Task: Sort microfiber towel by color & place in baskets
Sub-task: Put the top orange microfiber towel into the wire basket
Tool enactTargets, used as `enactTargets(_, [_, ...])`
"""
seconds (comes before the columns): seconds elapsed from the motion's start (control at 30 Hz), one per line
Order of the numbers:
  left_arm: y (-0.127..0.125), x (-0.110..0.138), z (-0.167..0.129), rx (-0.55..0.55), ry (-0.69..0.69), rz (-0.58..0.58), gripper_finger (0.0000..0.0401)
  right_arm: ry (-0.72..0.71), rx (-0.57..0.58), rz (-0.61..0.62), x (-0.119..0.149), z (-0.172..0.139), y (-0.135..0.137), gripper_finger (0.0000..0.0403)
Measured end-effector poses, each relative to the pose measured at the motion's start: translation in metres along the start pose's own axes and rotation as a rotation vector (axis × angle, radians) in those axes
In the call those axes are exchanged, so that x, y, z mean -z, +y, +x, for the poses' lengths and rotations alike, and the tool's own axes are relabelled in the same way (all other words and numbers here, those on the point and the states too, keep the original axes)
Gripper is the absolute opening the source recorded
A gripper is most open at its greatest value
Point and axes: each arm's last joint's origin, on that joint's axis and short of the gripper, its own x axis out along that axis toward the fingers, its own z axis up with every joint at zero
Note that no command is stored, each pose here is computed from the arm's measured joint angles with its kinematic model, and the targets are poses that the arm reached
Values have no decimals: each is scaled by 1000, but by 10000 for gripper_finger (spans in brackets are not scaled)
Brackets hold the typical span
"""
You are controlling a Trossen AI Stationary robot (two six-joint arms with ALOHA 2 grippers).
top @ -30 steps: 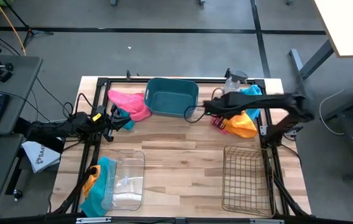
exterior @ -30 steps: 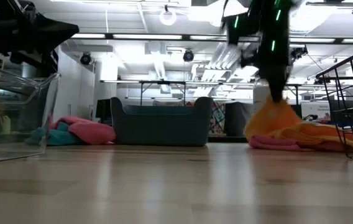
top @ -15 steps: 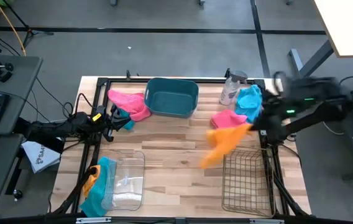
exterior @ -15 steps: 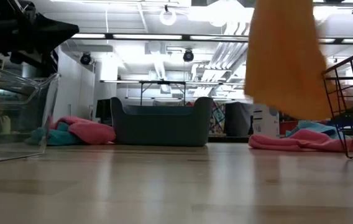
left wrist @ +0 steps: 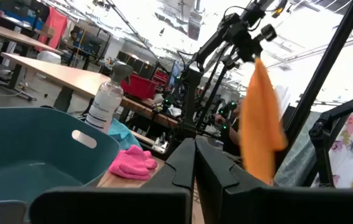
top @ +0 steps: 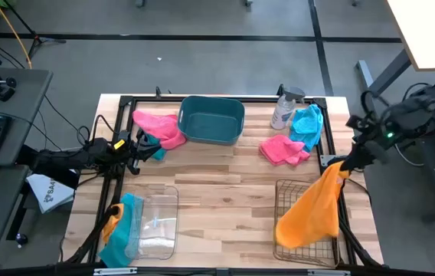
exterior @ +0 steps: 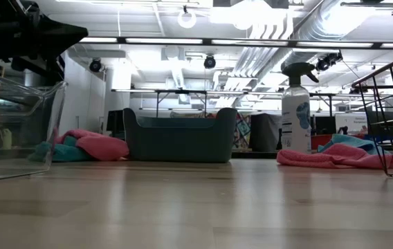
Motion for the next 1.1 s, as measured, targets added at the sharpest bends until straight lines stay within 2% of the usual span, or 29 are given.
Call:
enactTargets(0.13, [0, 0, 0, 0, 0, 0, 0, 70, 93, -67, 1, 26, -10, 0])
enactTargets(0.27, [0, 0, 0, 0, 0, 0, 0, 167, 213, -48, 4, 62, -28, 0])
enactTargets(0.33, [0, 0, 0, -1, 0, 0, 0, 223, 235, -44, 5, 86, -37, 0])
enactTargets(0.57, [0, 0, 0, 0, 0, 0, 0, 434, 103, -18, 22, 184, -75, 0])
enactTargets(0.67, [0, 0, 0, 0, 0, 0, 0, 472, 60, 42, 36, 222, -95, 0])
enactTargets(0.73, [0, 0, 0, 0, 0, 0, 0, 499, 81, 105, 45, 241, -110, 0])
enactTargets(0.9, [0, 0, 0, 0, 0, 0, 0, 543, 206, 216, 60, 264, -138, 0])
enactTargets(1.1, [0, 0, 0, 0, 0, 0, 0, 543, 215, 207, 60, 263, -132, 16])
